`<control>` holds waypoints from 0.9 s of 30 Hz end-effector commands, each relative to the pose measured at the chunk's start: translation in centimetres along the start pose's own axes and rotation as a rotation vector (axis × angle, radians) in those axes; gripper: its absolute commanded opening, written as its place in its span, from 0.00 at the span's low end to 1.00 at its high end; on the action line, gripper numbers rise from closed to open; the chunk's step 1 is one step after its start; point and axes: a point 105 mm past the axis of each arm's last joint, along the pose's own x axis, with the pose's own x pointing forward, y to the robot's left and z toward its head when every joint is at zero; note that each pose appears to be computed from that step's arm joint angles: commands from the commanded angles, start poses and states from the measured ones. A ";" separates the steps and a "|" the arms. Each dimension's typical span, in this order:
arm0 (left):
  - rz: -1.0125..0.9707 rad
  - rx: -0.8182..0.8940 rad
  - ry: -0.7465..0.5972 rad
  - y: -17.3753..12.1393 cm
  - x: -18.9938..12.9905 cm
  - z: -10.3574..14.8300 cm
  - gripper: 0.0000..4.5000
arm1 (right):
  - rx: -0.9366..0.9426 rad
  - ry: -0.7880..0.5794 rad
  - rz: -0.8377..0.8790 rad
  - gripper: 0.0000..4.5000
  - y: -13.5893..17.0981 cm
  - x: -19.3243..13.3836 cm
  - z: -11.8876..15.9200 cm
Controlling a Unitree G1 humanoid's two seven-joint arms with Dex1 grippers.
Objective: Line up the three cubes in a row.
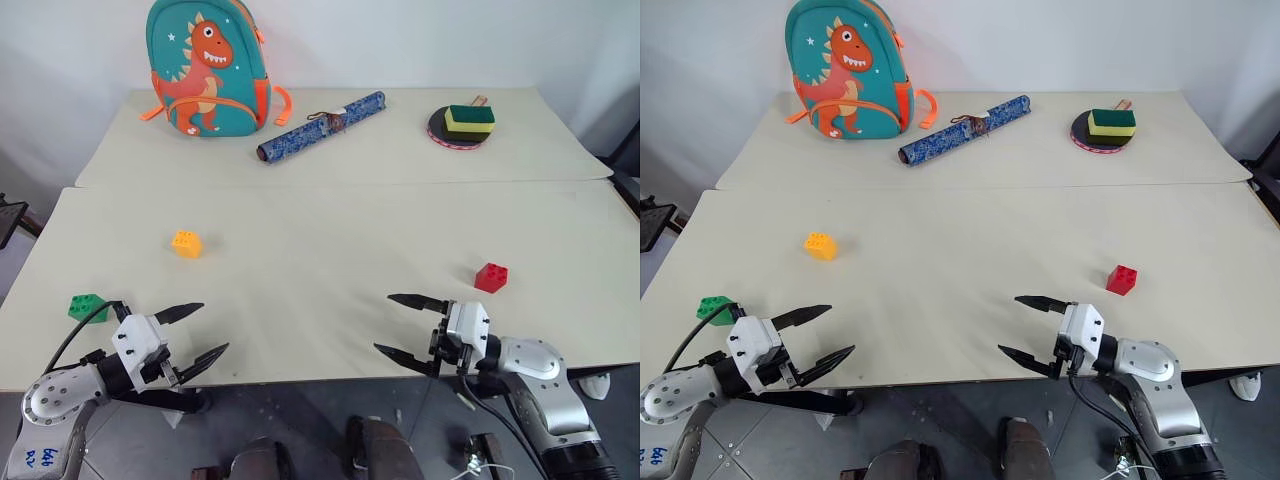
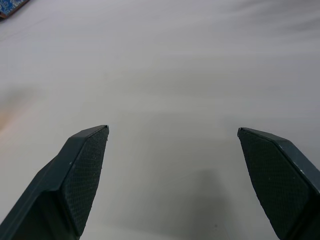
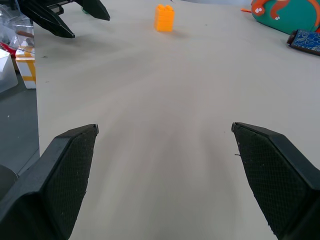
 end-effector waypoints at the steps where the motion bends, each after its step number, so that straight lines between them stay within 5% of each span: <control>1: -0.013 0.014 0.003 0.2 -0.2 0.6 0.97 | -0.041 -0.038 -0.013 1.00 -0.1 0.2 1.2; 7: -0.090 -0.072 -0.123 0.1 0.1 3.0 0.97 | -0.056 -0.041 -0.117 1.00 -1.4 -1.3 2.1; 11: -0.301 -0.030 -0.190 -2.3 2.9 5.5 0.97 | -0.066 0.024 -0.425 1.00 -4.8 -7.9 3.9; 18: -0.473 0.025 -0.208 -4.3 6.8 5.8 0.97 | -0.053 0.187 -0.785 1.00 -4.6 -17.1 2.3; 21: -0.504 0.040 -0.226 -4.4 8.0 6.1 0.97 | -0.006 0.274 -0.817 1.00 -4.1 -19.7 0.4; 27: -0.519 0.003 -0.232 -4.4 8.2 6.2 0.97 | -0.012 0.310 -0.684 1.00 -6.4 -18.6 0.3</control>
